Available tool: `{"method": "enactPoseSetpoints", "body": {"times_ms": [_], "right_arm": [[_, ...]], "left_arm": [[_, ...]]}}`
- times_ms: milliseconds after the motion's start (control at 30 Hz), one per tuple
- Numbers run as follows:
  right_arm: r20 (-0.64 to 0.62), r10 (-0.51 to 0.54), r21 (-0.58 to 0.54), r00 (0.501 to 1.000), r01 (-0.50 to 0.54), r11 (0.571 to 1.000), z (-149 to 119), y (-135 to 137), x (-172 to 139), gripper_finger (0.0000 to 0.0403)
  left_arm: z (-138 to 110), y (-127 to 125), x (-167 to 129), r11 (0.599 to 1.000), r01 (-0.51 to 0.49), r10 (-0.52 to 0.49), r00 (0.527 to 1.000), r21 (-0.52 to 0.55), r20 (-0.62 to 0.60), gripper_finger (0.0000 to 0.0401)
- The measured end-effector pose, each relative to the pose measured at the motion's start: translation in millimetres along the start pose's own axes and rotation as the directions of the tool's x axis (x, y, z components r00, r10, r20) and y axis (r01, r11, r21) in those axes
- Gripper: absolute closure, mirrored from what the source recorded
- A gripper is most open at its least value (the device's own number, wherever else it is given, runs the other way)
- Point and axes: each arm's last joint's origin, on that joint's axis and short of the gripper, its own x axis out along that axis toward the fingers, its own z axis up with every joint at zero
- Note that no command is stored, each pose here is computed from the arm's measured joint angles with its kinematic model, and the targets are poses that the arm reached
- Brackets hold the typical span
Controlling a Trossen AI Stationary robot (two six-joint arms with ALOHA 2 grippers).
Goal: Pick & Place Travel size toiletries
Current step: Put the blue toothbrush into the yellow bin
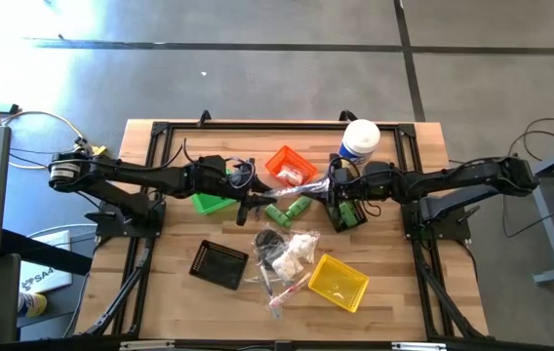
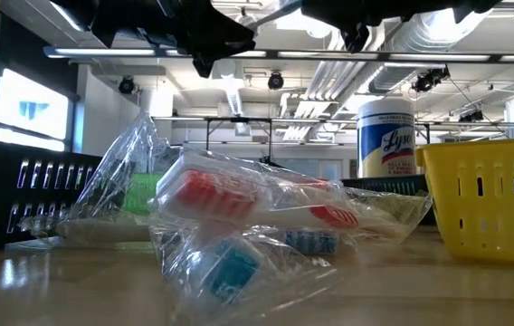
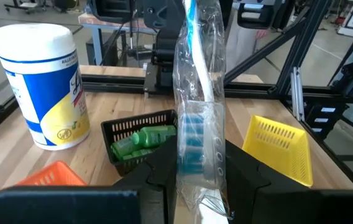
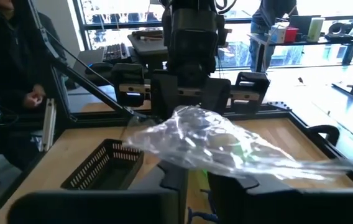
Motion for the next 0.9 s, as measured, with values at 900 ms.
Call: {"method": "enactPoseSetpoints", "body": {"times_ms": [900], "right_arm": [[0.095,-0.018,-0.011,0.995,0.019,1.000,5.6,-0.1,5.2,0.0217]], "left_arm": [[-0.3,0.1,0.0,1.000,-0.004,0.004,1.000,-0.026,-0.003,0.0316]]}}
